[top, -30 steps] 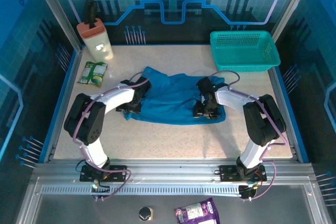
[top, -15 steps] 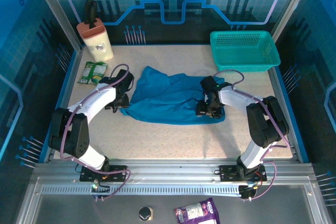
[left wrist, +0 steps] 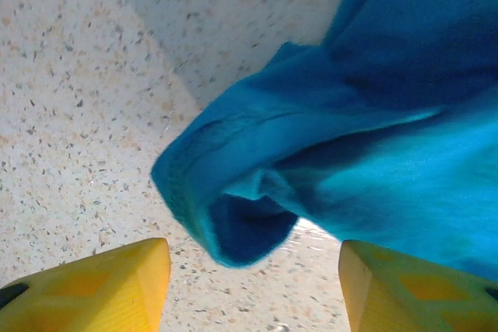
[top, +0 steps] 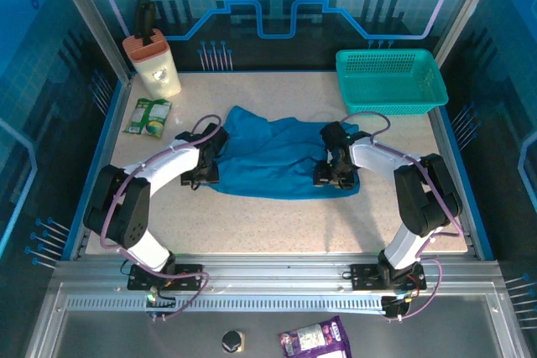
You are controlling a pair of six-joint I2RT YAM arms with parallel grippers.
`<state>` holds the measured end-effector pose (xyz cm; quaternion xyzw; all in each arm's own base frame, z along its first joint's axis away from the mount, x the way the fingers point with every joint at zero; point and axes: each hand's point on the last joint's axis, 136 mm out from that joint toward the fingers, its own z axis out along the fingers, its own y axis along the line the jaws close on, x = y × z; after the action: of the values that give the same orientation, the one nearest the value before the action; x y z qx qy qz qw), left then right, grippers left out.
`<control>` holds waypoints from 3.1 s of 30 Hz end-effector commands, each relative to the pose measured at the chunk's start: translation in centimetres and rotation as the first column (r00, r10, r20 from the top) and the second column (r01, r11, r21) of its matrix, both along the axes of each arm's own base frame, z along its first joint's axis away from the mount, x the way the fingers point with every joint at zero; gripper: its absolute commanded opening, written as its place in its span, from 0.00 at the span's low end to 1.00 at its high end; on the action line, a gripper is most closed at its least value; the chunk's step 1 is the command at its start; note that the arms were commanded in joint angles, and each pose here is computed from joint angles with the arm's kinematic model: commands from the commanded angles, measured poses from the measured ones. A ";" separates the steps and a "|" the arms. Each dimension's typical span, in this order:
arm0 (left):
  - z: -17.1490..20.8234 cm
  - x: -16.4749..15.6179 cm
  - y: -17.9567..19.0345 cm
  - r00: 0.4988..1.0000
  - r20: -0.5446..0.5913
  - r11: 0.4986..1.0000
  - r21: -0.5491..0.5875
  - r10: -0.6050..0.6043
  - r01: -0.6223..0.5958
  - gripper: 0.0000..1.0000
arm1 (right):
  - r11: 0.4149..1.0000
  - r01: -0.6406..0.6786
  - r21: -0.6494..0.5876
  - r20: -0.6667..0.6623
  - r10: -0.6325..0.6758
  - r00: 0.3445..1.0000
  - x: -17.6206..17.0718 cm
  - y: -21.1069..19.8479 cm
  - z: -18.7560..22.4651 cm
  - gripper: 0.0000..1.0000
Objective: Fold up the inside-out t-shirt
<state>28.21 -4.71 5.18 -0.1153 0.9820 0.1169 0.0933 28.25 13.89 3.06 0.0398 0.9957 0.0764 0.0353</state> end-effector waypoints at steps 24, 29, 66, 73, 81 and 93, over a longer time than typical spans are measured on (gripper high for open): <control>-0.1 2.9 0.7 0.978 0.123 0.907 -0.409 0.170 -0.106 0.00 | 0.995 -0.082 -0.053 0.197 0.091 0.976 2.3 1.3 7.0 0.46; 0.2 2.8 0.4 0.976 0.132 0.898 -0.429 0.173 -0.101 0.00 | 0.987 -0.125 -0.104 0.213 0.145 0.966 3.6 3.8 6.7 0.44; 3.2 3.9 0.8 0.964 0.208 0.903 -0.426 0.163 -0.061 0.00 | 0.993 -0.017 -0.116 0.341 0.056 0.938 8.5 4.6 9.9 0.00; 13.0 7.1 1.8 0.885 0.423 0.867 -0.496 0.195 0.046 0.00 | 0.999 0.032 -0.036 0.633 -0.002 0.774 10.8 1.7 23.7 0.00; 28.1 8.7 1.8 0.661 0.724 0.831 -0.481 0.198 0.278 0.00 | 0.991 0.131 0.010 0.948 -0.051 0.313 9.1 -4.8 46.3 0.00; 51.3 5.2 -1.3 0.207 0.964 0.719 -0.261 0.164 0.644 0.00 | 0.986 0.148 0.079 0.991 -0.094 0.096 6.8 -6.4 48.8 0.00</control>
<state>36.61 -5.61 47.27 -0.0685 0.7627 -0.3150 0.5607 31.91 6.43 54.43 0.0585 0.6978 0.0648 0.7109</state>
